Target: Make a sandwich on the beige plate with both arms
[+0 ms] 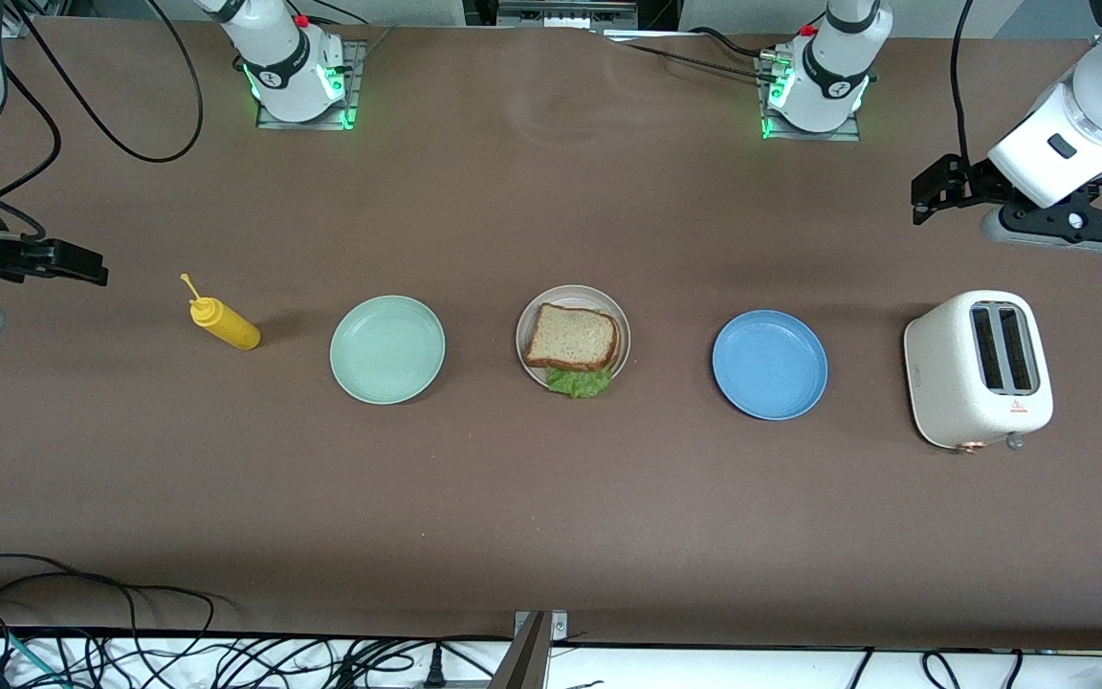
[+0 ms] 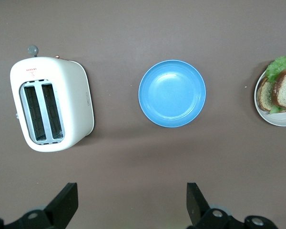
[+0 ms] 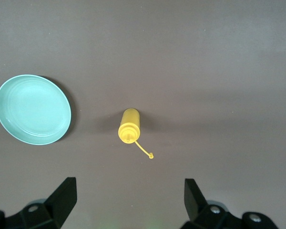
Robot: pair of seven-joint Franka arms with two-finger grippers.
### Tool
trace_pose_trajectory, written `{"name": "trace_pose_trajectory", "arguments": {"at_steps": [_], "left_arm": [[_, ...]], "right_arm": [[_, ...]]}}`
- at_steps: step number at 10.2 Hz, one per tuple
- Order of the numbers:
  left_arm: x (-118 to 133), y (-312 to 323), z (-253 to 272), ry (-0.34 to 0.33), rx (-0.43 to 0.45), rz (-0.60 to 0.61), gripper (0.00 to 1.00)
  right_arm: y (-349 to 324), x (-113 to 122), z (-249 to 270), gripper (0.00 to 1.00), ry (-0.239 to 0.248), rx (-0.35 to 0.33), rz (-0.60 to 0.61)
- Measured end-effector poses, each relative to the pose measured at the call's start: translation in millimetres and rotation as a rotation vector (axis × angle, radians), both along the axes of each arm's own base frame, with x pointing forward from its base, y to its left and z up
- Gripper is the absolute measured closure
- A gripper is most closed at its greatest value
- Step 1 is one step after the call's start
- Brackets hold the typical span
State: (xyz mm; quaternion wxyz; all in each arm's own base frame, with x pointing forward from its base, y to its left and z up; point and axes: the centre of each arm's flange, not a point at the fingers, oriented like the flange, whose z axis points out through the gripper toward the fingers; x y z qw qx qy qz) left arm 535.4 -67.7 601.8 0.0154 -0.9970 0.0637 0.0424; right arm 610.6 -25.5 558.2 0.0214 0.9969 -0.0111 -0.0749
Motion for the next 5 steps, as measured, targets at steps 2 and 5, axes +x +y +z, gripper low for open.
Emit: {"name": "trace_pose_trajectory", "arguments": {"at_steps": [2,5], "left_arm": [[1,6,0,0.0,0.0,0.012,0.0],[3,30,-1,0.005,-0.024,0.061,0.0]], "right_arm": [[-2,1,0,0.0,-0.008,0.034,-0.044],[-8,2,2,0.0,-0.028,0.034,-0.101]]}}
